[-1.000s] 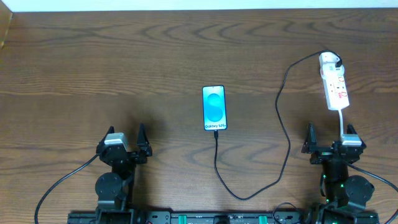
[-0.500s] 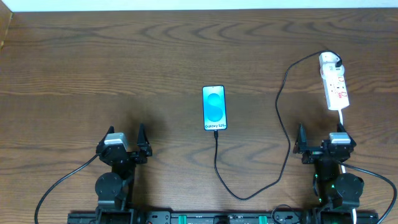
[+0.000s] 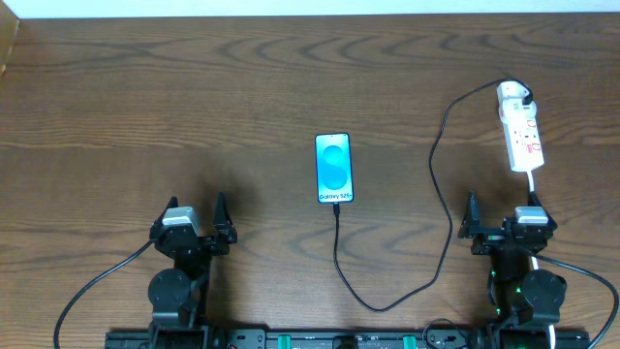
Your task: Plug charger to phone and switch on socket
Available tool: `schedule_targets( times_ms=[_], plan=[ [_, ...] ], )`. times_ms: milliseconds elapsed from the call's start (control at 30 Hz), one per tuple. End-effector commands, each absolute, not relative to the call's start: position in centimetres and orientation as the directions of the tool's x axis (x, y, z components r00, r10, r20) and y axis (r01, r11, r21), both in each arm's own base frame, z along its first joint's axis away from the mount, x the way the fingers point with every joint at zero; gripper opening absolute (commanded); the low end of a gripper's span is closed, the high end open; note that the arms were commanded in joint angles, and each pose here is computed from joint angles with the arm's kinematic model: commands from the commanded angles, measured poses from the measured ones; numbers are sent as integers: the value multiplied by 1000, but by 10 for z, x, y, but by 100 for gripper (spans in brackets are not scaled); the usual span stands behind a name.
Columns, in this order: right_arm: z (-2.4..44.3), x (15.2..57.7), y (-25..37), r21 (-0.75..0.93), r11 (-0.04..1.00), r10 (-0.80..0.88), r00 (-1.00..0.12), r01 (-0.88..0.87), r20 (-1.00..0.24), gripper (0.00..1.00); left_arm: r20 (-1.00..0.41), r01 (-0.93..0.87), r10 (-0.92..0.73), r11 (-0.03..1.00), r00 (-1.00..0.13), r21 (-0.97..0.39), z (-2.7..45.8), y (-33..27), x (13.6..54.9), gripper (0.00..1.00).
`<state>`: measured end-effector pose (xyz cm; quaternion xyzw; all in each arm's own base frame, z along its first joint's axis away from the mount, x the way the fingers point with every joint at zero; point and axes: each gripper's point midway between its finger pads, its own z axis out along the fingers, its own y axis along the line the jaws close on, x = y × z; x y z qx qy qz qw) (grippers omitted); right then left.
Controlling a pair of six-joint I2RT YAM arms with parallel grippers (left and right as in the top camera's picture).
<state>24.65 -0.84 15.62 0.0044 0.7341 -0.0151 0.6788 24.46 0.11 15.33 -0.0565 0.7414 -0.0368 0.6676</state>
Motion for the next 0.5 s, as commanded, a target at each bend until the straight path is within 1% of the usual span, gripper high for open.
schedule_targets(
  times_ms=[0,100,467],
  plan=[
    [157,246,-8,3,999,5,-74,39,-997,99,-981,-58,-118,992,-152,-111,136,5,244,84],
    [158,246,-11,46,997,50,-67,64,-996,99,-981,-58,-119,992,-152,-111,136,5,244,84],
    [157,246,-10,45,997,49,-68,57,-996,99,-981,-58,-119,992,-152,-111,136,5,244,84]
  ],
)
